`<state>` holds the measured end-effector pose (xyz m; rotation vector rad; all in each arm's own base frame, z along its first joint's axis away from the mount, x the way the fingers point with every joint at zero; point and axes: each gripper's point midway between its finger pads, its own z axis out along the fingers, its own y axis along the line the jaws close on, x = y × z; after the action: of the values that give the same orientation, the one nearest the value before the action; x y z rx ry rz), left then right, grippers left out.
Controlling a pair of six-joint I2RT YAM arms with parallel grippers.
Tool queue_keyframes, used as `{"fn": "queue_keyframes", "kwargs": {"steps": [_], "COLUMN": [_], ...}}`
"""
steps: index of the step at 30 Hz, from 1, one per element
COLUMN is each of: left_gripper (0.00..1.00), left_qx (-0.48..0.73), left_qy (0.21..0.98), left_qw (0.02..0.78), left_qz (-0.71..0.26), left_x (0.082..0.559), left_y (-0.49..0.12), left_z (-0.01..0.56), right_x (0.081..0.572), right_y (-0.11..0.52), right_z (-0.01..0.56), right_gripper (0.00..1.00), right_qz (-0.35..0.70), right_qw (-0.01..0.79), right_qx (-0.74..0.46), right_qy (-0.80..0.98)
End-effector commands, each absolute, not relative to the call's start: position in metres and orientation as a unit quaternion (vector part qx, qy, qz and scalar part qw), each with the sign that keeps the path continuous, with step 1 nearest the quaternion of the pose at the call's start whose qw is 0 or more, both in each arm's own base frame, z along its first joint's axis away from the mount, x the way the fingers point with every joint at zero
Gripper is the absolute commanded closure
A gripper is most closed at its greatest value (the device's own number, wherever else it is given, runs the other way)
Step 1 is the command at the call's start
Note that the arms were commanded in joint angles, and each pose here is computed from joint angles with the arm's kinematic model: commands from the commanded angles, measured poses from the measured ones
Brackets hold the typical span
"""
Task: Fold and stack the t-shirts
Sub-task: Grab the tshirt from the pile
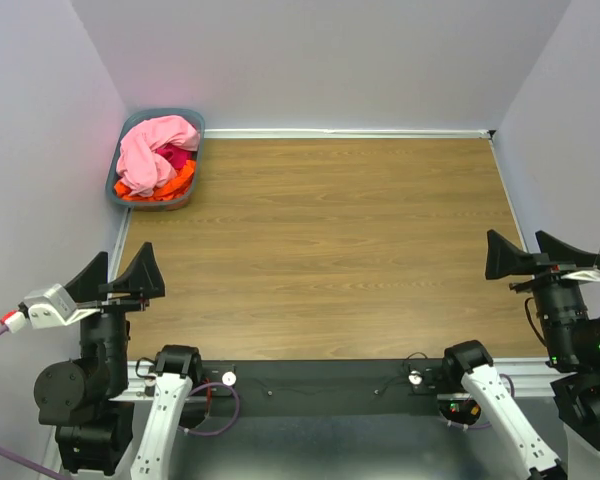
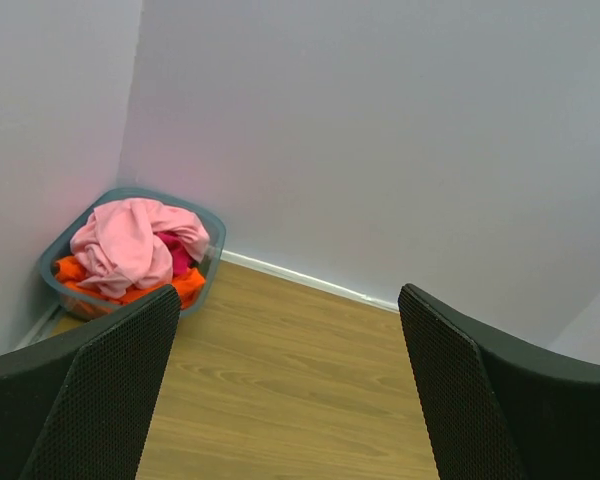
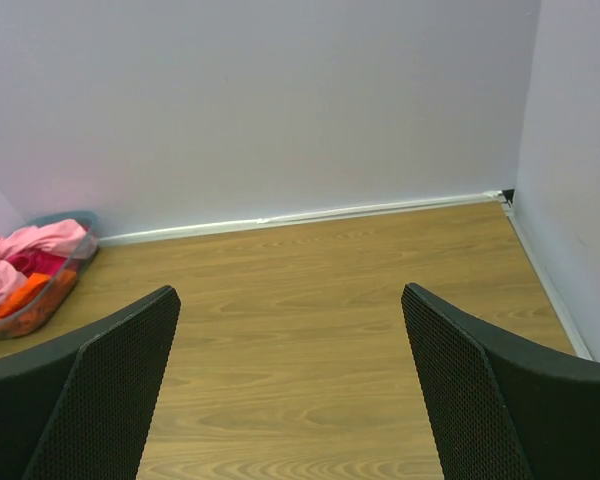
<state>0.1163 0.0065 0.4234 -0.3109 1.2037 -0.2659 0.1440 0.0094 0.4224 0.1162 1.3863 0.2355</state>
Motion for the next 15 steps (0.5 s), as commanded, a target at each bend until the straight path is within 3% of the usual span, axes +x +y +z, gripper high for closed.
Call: {"fn": "queue_keyframes", "kwargs": {"steps": [1, 7, 15], "left_gripper": [0.01, 0.01, 0.01], "left_qx": [-0.175, -0.184, -0.191], "left_qy": [0.558, 0.547, 0.615], "left_qw": [0.804, 0.81, 0.757], "left_qz": [-0.112, -0.11, -0.108], "left_x": [0.12, 0.13, 0.199], "left_y": [0.016, 0.019, 0.009], "left_z": [0.42, 0.414, 0.373], "right_x": [0.152, 0.164, 0.191], "right_y": [0.003, 0.012, 0.033], "right_z": [0.409, 0.394, 0.363], "right_gripper": [0.0, 0.0, 0.0], "right_qz": [0.084, 0.097, 0.119], "right_qw": [0.748, 0.732, 0.685], "right_qx": [0.064, 0.061, 0.054], "right_qy": [0.655, 0.672, 0.717]}}
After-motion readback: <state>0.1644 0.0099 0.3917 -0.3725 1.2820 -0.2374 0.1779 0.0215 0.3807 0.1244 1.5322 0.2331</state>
